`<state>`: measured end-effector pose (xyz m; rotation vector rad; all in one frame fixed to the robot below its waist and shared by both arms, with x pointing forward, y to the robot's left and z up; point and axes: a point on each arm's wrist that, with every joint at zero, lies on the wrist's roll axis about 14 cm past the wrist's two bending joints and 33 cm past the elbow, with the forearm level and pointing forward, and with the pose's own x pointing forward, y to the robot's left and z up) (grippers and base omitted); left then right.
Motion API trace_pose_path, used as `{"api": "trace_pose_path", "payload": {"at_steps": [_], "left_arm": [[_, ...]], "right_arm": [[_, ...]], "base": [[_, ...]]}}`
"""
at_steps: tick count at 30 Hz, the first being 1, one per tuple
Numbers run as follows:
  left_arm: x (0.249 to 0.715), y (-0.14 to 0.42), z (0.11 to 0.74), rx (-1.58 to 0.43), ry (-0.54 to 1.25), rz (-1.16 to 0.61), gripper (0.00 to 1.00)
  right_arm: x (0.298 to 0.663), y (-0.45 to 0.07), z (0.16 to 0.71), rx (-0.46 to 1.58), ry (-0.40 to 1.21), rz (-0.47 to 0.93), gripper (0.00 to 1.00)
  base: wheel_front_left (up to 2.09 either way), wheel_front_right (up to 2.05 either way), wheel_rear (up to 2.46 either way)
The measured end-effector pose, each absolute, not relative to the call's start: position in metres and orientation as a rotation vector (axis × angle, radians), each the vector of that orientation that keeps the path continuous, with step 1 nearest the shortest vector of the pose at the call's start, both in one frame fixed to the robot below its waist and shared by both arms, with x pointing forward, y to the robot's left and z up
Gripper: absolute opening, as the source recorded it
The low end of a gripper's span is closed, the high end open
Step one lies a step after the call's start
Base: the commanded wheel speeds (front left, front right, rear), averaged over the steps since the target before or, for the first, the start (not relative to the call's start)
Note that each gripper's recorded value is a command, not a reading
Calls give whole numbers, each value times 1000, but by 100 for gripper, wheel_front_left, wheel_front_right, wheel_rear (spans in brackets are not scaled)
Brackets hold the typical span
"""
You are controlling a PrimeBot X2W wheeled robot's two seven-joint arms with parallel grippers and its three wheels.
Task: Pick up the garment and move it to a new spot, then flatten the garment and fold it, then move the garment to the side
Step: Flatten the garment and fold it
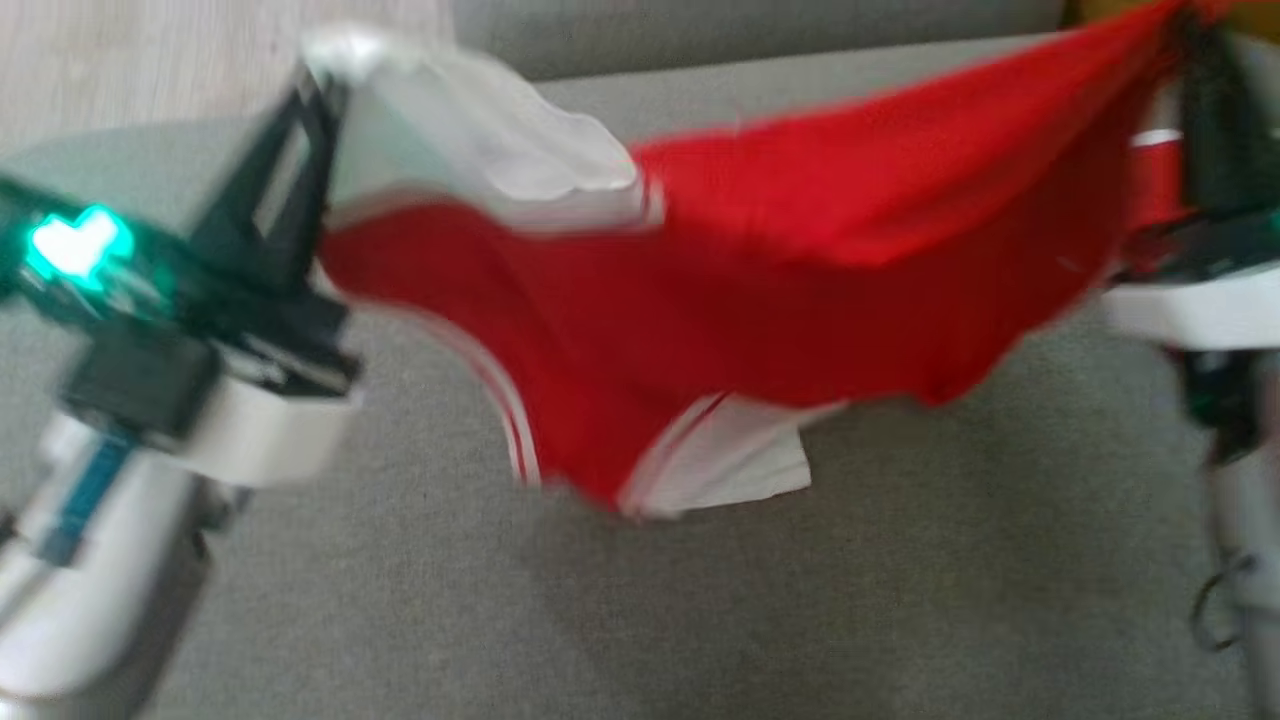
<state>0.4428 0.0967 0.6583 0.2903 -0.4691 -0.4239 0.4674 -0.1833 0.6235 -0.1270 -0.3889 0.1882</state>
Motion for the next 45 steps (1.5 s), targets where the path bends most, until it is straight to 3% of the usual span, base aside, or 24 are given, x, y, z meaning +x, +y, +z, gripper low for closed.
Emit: {"api": "trace_pose_path", "payload": {"at_steps": [7,10,17,26,31,35,41,45], "left_arm": [[425,73,782,342,-801,-538,0],[430,67,816,336,-849,-565,0],[547,87,793,335,-594,-474,0],[611,88,767,300,-637,-451,0],[607,92,727,293,-577,-485,0],[590,91,710,284,-558,-525,0],[538,87,770,224,-728,-595,0],[527,88,792,160,-715,-603,0]], "right_arm": [[447,-220,736,-264,-663,119,0],[457,-228,762,-314,-668,107,0],[553,-220,705,-229,-366,180,0],[623,-214,704,-239,-443,197,0],[628,-201,666,-220,-364,243,0],[617,-210,665,-199,-371,242,0],[585,-232,712,-202,-494,233,0],[582,-236,701,-242,-391,240,0]], "base": [[0,0,0],[0,0,0],[0,0,0],[0,0,0],[0,0,0],[0,0,0],[0,0,0],[0,0,0]]}}
